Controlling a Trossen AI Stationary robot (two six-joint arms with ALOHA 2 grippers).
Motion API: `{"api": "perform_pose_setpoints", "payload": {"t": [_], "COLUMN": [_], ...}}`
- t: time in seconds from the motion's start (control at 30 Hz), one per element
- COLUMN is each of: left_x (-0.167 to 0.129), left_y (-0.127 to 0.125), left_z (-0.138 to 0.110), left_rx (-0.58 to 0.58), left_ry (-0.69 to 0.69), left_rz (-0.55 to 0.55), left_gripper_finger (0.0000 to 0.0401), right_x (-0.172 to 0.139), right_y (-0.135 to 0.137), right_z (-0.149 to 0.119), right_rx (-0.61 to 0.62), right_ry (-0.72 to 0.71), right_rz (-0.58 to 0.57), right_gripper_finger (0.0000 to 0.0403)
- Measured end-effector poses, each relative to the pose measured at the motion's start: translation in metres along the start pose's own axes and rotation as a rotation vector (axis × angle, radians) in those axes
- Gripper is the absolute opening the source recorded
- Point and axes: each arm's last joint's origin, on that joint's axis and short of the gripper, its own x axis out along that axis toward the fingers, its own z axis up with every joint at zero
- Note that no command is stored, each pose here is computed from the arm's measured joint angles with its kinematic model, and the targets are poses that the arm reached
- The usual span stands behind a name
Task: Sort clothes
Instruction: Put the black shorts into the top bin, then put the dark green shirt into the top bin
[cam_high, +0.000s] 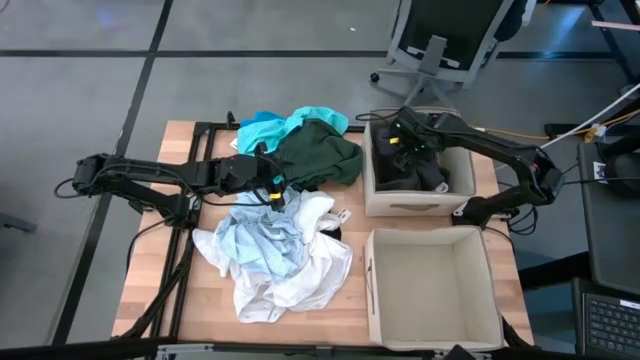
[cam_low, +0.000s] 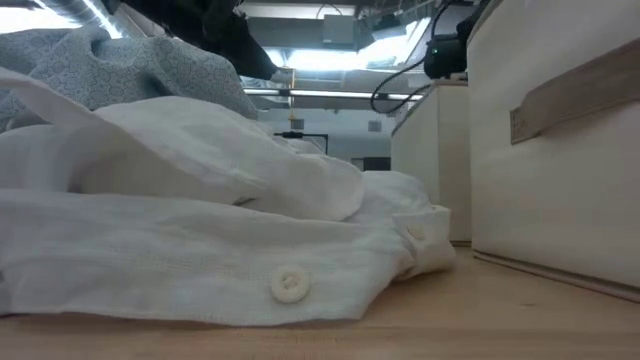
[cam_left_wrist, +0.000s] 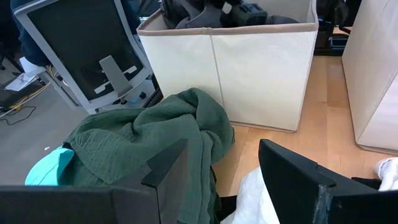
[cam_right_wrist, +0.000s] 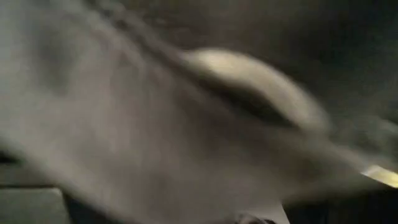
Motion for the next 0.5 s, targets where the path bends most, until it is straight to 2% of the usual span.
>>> {"api": "perform_pose_setpoints", "payload": {"t": [0.13,0.3,0.5], "left_x": [0.000,0.000,0.000], "left_y": [0.000,0.000,0.000], "left_z": [0.000,0.000,0.000], "left_rx": [0.000,0.000,0.000], "left_ry": [0.000,-0.001,-0.001], "left_rz": [0.000,0.000,0.000], "left_gripper_finger": [0.0186,0.0186,0.0186], "right_x": [-0.017,-0.052,-0.099], "right_y": [-0.005,-0.015,-0.028], "right_z": [-0.006,-0.009,-0.010], "right_rx": [-0.001,0.009,0.052], "right_ry": [-0.017,-0.048,-0.170], "right_rz": [0.000,0.000,0.001], "right_gripper_finger": [0.0273,0.0269,0.0269]}}
